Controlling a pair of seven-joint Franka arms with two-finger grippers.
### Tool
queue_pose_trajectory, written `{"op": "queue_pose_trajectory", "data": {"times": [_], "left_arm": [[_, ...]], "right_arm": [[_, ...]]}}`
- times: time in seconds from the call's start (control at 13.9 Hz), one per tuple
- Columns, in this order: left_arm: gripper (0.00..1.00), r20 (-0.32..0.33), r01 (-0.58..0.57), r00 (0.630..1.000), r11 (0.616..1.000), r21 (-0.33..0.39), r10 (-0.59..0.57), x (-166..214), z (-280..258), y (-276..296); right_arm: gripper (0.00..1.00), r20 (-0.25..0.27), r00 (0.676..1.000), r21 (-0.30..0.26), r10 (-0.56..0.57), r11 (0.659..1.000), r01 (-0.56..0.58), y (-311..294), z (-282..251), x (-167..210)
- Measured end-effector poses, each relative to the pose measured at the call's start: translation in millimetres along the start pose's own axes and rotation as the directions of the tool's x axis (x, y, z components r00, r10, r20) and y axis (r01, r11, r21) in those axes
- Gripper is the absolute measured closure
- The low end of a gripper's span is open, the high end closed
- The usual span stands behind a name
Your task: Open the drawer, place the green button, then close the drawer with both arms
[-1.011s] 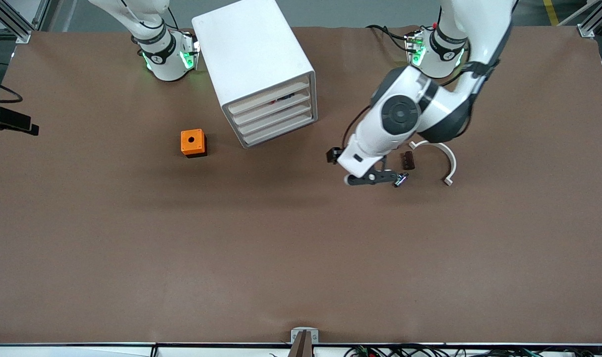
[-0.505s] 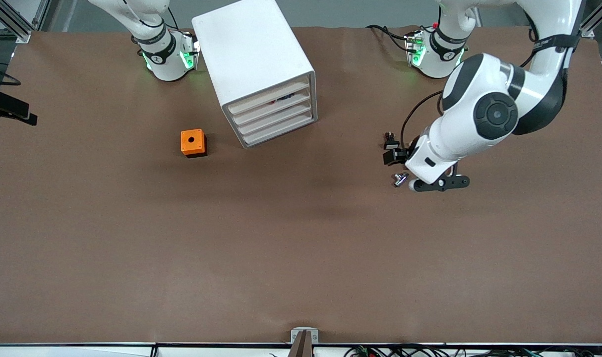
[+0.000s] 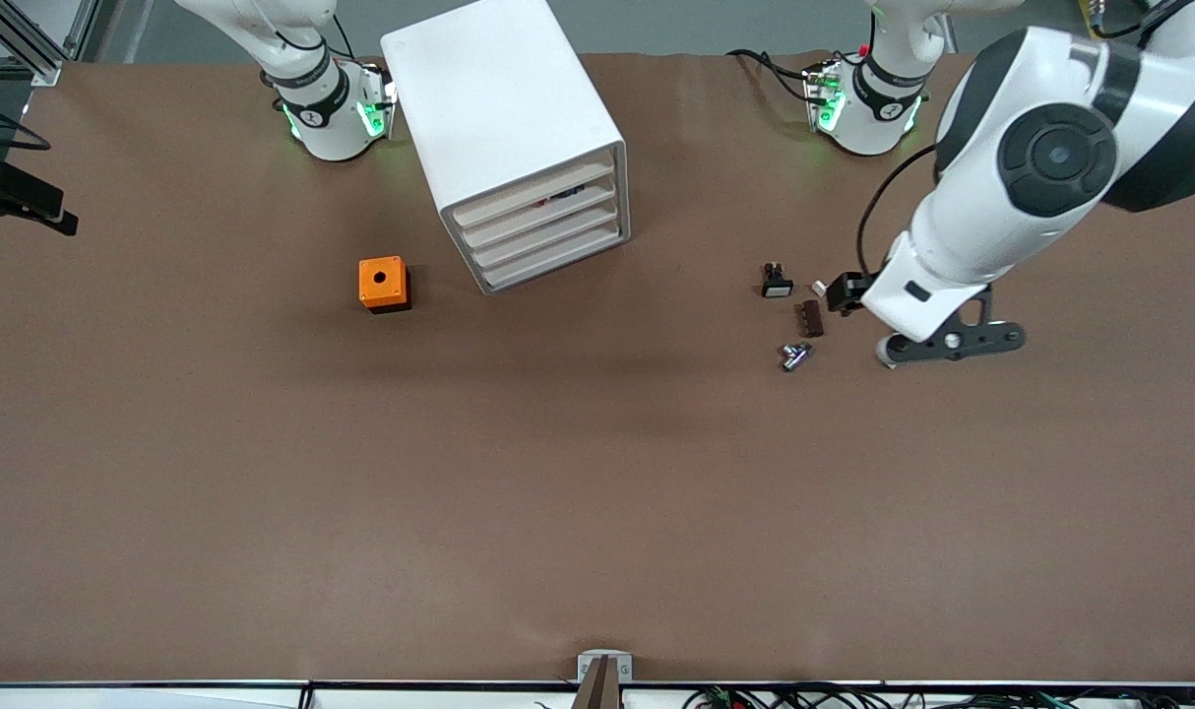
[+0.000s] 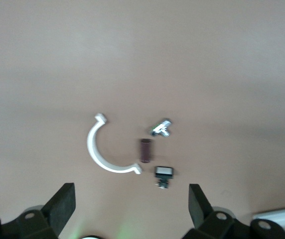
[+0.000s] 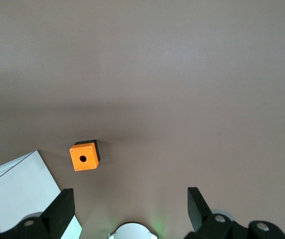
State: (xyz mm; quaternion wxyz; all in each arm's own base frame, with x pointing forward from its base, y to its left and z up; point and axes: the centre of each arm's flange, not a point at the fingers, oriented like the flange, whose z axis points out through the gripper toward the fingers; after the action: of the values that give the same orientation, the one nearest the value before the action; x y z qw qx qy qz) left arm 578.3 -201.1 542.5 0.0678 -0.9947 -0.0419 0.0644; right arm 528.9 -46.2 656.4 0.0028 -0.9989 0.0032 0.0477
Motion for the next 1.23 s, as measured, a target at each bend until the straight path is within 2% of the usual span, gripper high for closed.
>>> {"op": "queue_pose_trajectory", "data": {"times": [0.14, 0.36, 0.79, 1.08, 1.23], "left_arm": [[0.00, -0.002, 0.012, 1.000, 1.000, 0.025, -0.011, -1, -10, -9], [0.00, -0.031, 0.018, 0.999, 1.000, 0.014, -0.018, -3, -28, -16], [0.00, -0.083, -0.039, 0.996, 0.999, 0.006, 0.040, -12, -66, -56], [0.00, -0.052, -0.075, 0.996, 0.997, 0.022, 0.076, -34, -82, -104], [0.00, -0.044, -0.065, 0.997, 0.998, -0.008, 0.065, -57, -90, -131]], "right_arm": [[0.00, -0.016, 1.000, -0.001, 0.001, 1.000, -0.002, -3, 4, -12], [0.00, -0.034, 0.999, -0.001, 0.004, 1.000, -0.004, -5, 6, -22], [0.00, -0.038, 0.999, 0.022, 0.032, 0.999, -0.031, 14, 8, -26], [0.00, -0.037, 0.999, 0.023, 0.029, 0.999, -0.028, 12, 8, -26], [0.00, -0.037, 0.999, 0.023, 0.027, 0.999, -0.026, 12, 9, -26]]}}
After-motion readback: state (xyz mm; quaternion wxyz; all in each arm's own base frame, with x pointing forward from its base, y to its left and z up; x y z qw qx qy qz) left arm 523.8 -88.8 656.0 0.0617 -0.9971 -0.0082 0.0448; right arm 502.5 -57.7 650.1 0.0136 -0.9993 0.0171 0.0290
